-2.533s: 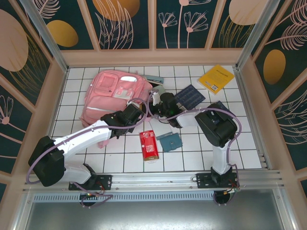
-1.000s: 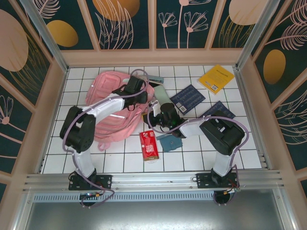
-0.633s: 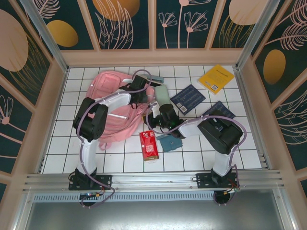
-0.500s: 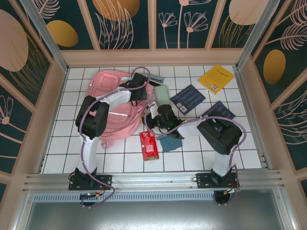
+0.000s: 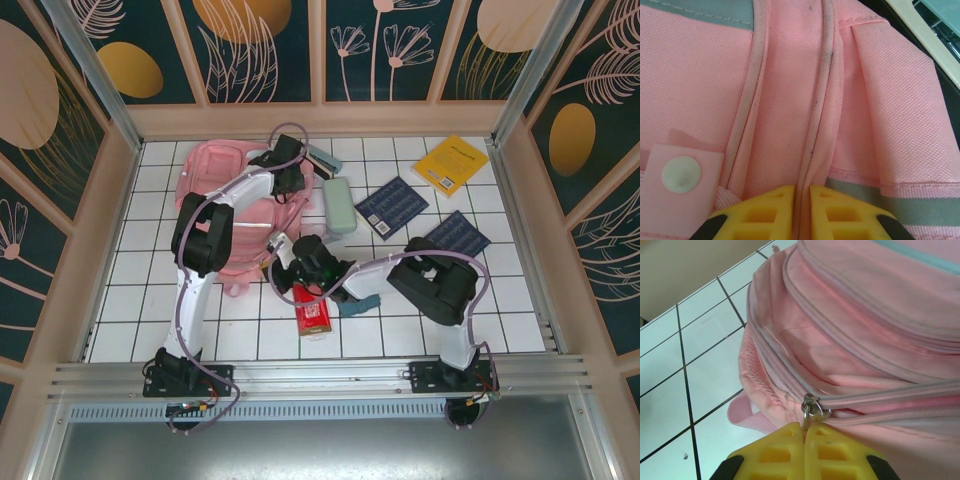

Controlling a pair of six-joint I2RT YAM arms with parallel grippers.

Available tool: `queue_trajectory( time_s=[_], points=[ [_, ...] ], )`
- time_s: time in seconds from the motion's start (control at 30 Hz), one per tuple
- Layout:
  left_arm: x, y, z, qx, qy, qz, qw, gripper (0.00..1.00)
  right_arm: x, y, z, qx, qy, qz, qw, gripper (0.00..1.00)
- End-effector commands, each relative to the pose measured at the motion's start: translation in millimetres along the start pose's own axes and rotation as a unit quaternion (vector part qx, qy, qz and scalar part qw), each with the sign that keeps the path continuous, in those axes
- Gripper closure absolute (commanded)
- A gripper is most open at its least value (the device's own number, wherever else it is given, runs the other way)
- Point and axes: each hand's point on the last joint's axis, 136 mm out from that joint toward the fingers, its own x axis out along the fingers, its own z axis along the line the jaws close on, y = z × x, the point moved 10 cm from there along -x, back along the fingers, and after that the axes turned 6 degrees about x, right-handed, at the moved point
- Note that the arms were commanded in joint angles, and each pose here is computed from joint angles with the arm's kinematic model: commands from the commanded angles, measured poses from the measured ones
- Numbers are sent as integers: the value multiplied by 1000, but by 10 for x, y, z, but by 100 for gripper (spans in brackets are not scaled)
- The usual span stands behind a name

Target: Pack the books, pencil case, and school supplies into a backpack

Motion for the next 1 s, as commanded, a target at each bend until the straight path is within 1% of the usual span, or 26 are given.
queue_trajectory(
  time_s=[0.0, 0.1, 0.13, 0.17, 0.2, 0.23, 0.3, 0.37, 0.47, 0.57, 0.63, 0.77, 0.87, 0.97],
  points=[
    [331, 144, 187, -23, -26, 34, 999, 84, 112, 84, 268, -19, -67, 33, 997, 100],
    [151, 62, 173, -26, -16, 17, 999, 82, 85, 55, 215, -10, -56, 25, 998, 99],
    [63, 31, 168, -27, -10, 10, 1000, 79, 71, 37, 188, -6, -52, 22, 998, 90],
    [-32, 6, 164, -28, -2, 1, 1000, 75, 53, 19, 161, -2, -47, 18, 999, 78],
    [-166, -37, 160, -30, 7, -10, 999, 70, 23, -5, 137, 3, -44, 12, 999, 69],
    [-308, -80, 155, -31, 16, -23, 999, 66, -4, -25, 114, 7, -41, 7, 999, 66],
    [-602, -130, 168, -34, 30, -46, 998, 60, -77, -75, 67, 14, -35, -5, 999, 63],
    [-932, -163, 202, -40, 42, -76, 995, 58, -172, -138, 20, 21, -28, -20, 999, 61],
    [-1386, -100, 301, -49, 54, -117, 990, 55, -356, -236, -64, 36, -14, -49, 998, 58],
    [-1746, 102, 439, -64, 64, -145, 985, 55, -561, -357, -163, 50, 2, -85, 995, 56],
    [-1897, 292, 531, -75, 67, -153, 983, 55, -697, -421, -254, 65, 21, -108, 992, 55],
    [-2140, 785, 655, -68, 33, -169, 983, 54, -950, -515, -429, 96, 62, -147, 982, 53],
    [-2288, 1163, 669, -56, 3, -172, 983, 54, -1102, -558, -544, 122, 79, -167, 975, 52],
    [-2366, 1490, 660, -50, -11, -166, 985, 56, -1210, -588, -598, 133, 93, -182, 970, 52]
  ],
)
